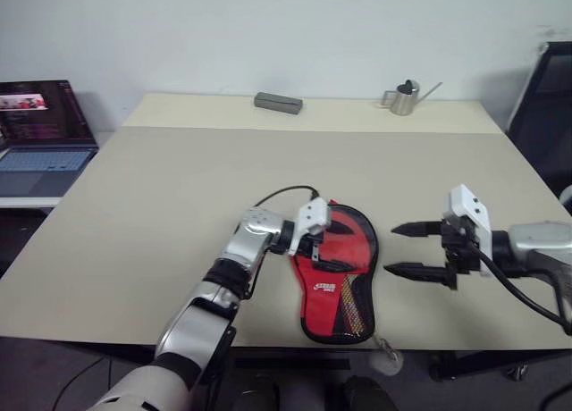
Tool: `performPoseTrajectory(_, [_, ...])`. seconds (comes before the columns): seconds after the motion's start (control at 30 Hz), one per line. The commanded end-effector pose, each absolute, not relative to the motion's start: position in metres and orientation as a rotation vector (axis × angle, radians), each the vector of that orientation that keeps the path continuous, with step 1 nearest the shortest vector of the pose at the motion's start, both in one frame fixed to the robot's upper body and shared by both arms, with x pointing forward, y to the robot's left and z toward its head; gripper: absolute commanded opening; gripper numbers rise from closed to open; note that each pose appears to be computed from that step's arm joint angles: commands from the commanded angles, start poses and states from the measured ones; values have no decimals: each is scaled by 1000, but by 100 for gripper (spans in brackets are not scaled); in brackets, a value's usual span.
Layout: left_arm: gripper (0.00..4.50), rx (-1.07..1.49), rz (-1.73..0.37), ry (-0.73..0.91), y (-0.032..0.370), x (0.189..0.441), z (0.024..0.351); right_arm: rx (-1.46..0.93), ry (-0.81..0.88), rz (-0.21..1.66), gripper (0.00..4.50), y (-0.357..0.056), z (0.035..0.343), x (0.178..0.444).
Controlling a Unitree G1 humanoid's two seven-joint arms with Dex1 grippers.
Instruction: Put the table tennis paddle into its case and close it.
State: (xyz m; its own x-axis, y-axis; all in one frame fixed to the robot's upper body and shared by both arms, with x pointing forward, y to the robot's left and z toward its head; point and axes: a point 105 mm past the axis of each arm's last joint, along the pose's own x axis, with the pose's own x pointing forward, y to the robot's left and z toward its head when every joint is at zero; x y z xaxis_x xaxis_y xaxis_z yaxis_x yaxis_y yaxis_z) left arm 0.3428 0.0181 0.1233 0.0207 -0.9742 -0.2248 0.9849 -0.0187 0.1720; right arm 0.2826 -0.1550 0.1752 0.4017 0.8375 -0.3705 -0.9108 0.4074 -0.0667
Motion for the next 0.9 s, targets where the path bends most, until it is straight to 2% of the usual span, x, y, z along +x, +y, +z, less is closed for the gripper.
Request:
performPoseTrajectory(0.03, [450, 224, -1495, -60, 35, 337, 160, -311, 218, 1071, 448, -161, 175, 307])
performPoseTrajectory(0.2, [450, 158, -1335, -42, 87, 326, 177, -272, 104, 1024, 448, -162, 177, 335])
performPoseTrajectory(0.43, [450, 178, -1055, 16, 157, 311, 172, -264, 59, 995, 448, -177, 183, 359])
performPoseTrajectory(0.63, [450, 173, -845, -39, 169, 308, 176, -263, 94, 890, 448, -218, 181, 379])
performPoseTrajectory(0.8, [450, 171, -799, -33, 176, 309, 172, -303, 99, 842, 448, -235, 188, 386])
performPoseTrajectory(0.9, [450, 186, -789, 7, 183, 311, 160, -321, 125, 853, 448, -237, 183, 386])
